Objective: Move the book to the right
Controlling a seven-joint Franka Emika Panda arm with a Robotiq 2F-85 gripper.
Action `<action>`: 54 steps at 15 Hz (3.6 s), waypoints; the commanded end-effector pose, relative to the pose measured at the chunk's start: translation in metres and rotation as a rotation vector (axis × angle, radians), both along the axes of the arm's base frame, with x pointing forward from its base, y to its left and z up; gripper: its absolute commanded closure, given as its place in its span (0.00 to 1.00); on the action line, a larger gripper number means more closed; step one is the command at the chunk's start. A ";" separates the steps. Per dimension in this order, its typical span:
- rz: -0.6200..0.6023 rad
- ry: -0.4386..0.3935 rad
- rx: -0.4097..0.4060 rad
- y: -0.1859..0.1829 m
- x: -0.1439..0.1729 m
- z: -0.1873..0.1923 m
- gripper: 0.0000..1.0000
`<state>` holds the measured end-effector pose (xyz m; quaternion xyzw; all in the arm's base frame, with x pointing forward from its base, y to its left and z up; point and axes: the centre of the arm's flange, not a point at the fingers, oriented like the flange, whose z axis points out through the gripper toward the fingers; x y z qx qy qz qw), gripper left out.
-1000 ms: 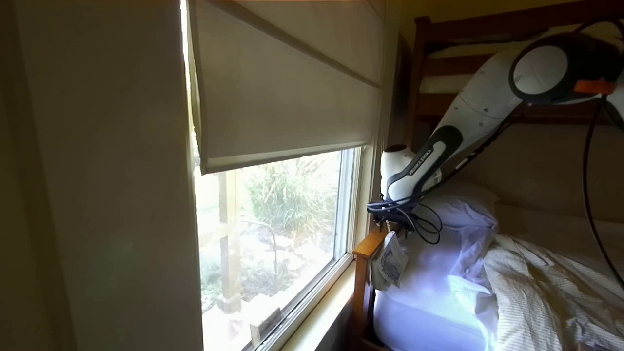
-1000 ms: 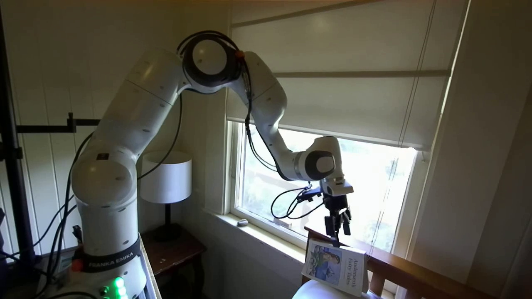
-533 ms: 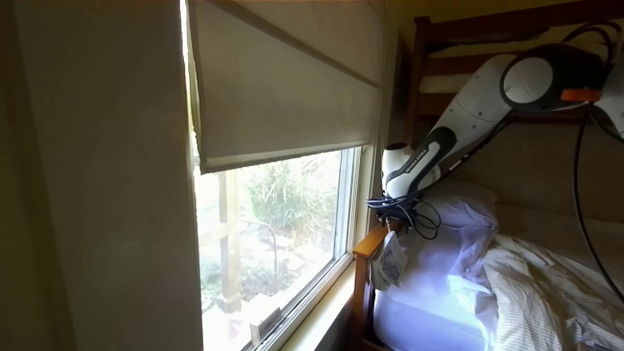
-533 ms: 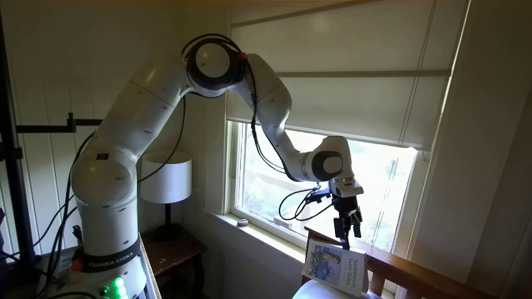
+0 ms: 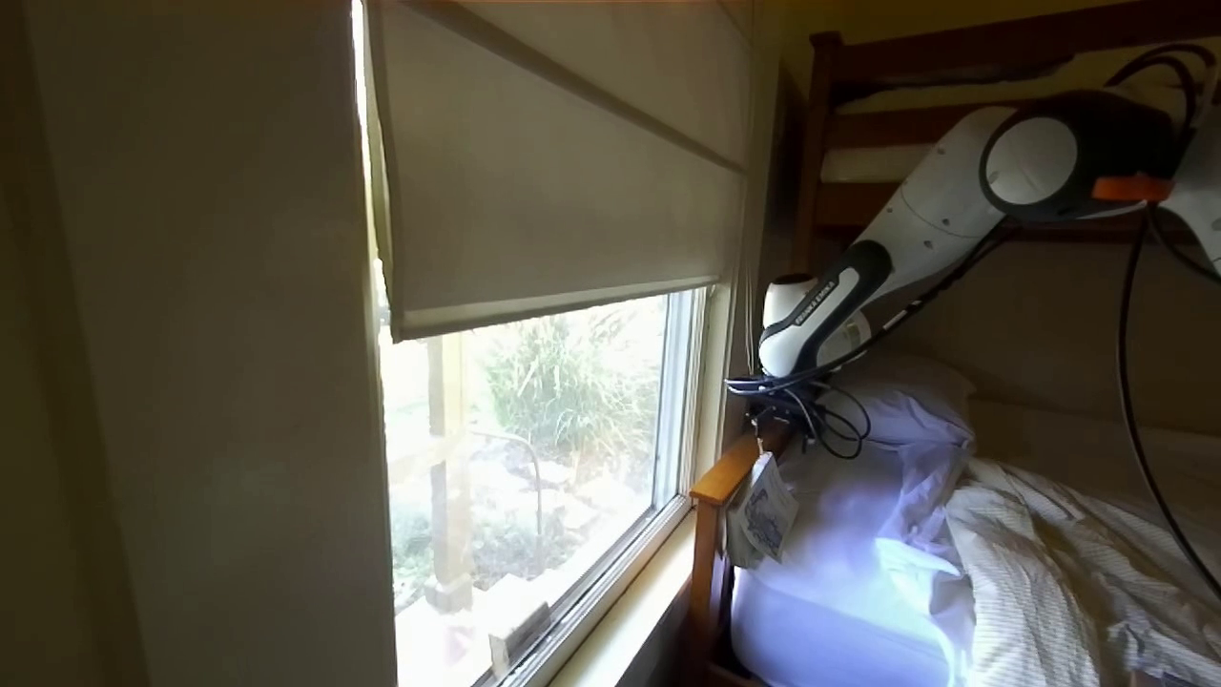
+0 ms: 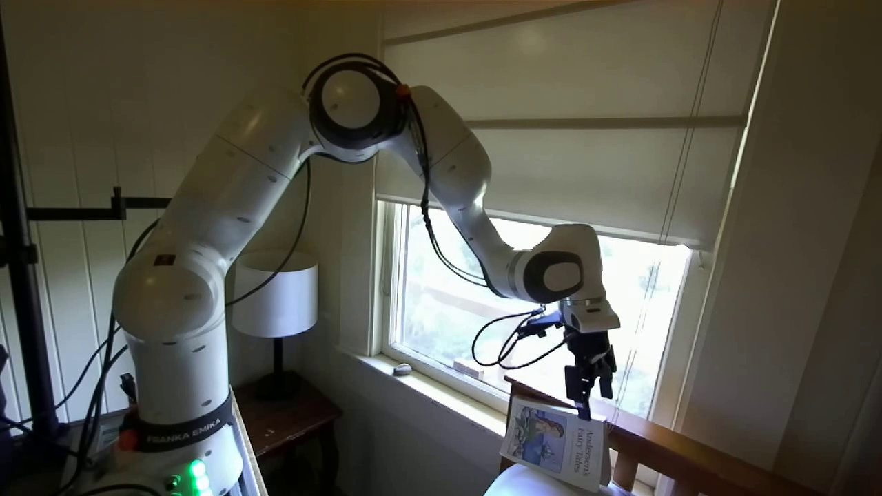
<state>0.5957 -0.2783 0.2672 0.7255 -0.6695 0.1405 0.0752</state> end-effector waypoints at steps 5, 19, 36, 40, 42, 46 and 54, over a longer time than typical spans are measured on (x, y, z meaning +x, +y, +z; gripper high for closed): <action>0.041 0.015 0.038 -0.004 0.028 -0.002 0.00; 0.013 0.076 0.039 -0.013 0.048 -0.037 0.32; -0.020 0.016 0.054 -0.012 -0.005 0.014 0.94; -0.149 -0.089 0.019 -0.062 -0.034 0.059 0.94; -0.232 -0.122 0.016 -0.094 -0.045 0.077 0.94; -0.348 -0.159 0.009 -0.135 -0.076 0.100 0.94; -0.501 -0.109 -0.168 -0.159 -0.122 0.110 0.94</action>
